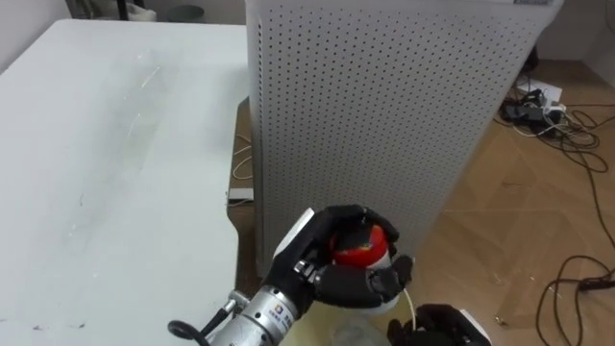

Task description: Pick garbage

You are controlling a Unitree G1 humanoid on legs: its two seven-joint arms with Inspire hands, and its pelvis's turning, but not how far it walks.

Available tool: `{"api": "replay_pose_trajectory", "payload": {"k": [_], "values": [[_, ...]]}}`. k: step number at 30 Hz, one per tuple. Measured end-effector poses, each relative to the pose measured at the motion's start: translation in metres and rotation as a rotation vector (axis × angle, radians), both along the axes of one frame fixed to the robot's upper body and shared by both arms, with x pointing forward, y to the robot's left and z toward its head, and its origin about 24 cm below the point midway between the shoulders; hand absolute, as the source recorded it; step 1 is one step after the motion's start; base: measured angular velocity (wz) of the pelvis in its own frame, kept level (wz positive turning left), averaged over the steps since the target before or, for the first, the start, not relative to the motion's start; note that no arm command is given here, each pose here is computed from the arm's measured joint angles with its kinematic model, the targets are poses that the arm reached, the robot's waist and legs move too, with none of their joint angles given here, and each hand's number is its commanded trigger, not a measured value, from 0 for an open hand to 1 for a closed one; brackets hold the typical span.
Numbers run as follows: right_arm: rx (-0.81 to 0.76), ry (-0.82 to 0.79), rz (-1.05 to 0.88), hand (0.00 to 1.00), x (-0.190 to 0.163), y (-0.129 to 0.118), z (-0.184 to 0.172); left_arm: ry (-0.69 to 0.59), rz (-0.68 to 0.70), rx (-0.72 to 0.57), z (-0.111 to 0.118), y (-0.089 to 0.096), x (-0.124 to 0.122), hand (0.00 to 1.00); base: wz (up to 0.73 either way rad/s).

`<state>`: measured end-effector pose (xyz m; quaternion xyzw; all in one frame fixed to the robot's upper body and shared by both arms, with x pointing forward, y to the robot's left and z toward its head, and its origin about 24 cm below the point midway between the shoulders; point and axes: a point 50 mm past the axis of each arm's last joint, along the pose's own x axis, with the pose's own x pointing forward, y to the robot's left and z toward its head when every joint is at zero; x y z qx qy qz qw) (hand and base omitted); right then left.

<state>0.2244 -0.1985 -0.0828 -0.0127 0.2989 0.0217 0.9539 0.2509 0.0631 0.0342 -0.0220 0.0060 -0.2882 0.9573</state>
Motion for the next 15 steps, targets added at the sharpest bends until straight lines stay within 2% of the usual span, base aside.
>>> {"api": "replay_pose_trajectory", "payload": {"k": [15], "values": [[-0.055, 0.034, 0.039, 1.00, -0.0029, -0.0024, -0.0035, 0.011, -0.013, 0.012, -0.0031, 0.0020, -0.0020, 0.00, 0.00]]}}
